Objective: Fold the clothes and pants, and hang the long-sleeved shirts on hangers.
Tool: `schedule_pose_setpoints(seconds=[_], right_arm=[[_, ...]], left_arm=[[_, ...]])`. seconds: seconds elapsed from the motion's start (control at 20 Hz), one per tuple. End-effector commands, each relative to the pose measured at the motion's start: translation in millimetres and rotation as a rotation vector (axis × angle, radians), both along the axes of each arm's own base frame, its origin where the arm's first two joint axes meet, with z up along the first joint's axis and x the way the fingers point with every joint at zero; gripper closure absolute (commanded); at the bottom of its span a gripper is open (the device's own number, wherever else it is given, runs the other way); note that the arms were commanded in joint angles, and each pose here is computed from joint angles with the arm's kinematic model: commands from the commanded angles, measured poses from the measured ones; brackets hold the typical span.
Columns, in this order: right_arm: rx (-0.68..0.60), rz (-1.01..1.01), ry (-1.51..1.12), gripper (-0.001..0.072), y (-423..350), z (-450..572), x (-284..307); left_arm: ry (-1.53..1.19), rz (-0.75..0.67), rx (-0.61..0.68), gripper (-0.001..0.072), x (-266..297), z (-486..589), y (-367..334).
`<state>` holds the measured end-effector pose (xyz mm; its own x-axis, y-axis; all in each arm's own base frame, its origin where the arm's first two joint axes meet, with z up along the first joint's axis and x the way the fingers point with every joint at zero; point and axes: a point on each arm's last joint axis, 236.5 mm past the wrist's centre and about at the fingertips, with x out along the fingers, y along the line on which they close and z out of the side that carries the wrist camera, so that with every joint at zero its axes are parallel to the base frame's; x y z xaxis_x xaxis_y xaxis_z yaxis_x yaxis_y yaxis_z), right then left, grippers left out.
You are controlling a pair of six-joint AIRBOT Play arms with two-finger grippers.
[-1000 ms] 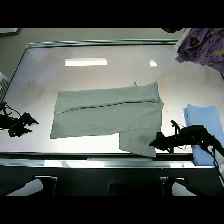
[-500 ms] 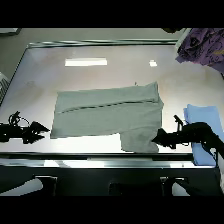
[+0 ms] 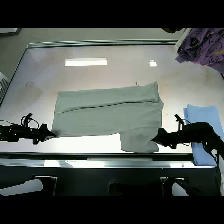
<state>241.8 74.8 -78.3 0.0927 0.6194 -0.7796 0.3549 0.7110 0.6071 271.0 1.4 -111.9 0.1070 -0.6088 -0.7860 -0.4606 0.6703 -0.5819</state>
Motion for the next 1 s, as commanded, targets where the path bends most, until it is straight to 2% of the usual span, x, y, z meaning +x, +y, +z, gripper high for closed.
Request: schedule_pose_setpoints(seconds=[0.0, 0.25, 0.45, 0.6, 0.8, 0.95], right_arm=[[-0.022, -0.001, -0.053, 0.0685, -2.1, 11.1, 4.3], [-0.048, 0.025, -0.096, 0.0687, 2.4, 50.4, -17.4], [-0.058, 0.017, -0.125, 0.0688, 11.9, 87.8, -46.5], [-0.075, -0.016, -0.180, 0.0688, 14.4, 108.3, -53.0], [-0.112, -0.080, -0.280, 0.0688, -0.4, 127.5, -12.4], [-0.074, -0.088, -0.306, 0.0688, -6.4, 129.1, 32.2]], left_arm=[[0.010, 0.036, -0.008, 0.0690, 8.2, 9.6, -0.1], [-0.009, 0.159, 0.159, 0.0691, 11.2, 54.7, 27.3], [-0.054, 0.158, 0.336, 0.0691, -14.7, 95.7, 44.4], [-0.148, 0.170, 0.383, 0.0691, -14.6, 121.0, 45.0], [-0.237, 0.167, 0.423, 0.0691, 9.3, 123.9, 45.0], [-0.308, 0.172, 0.453, 0.0691, 39.5, 118.0, 45.0]])
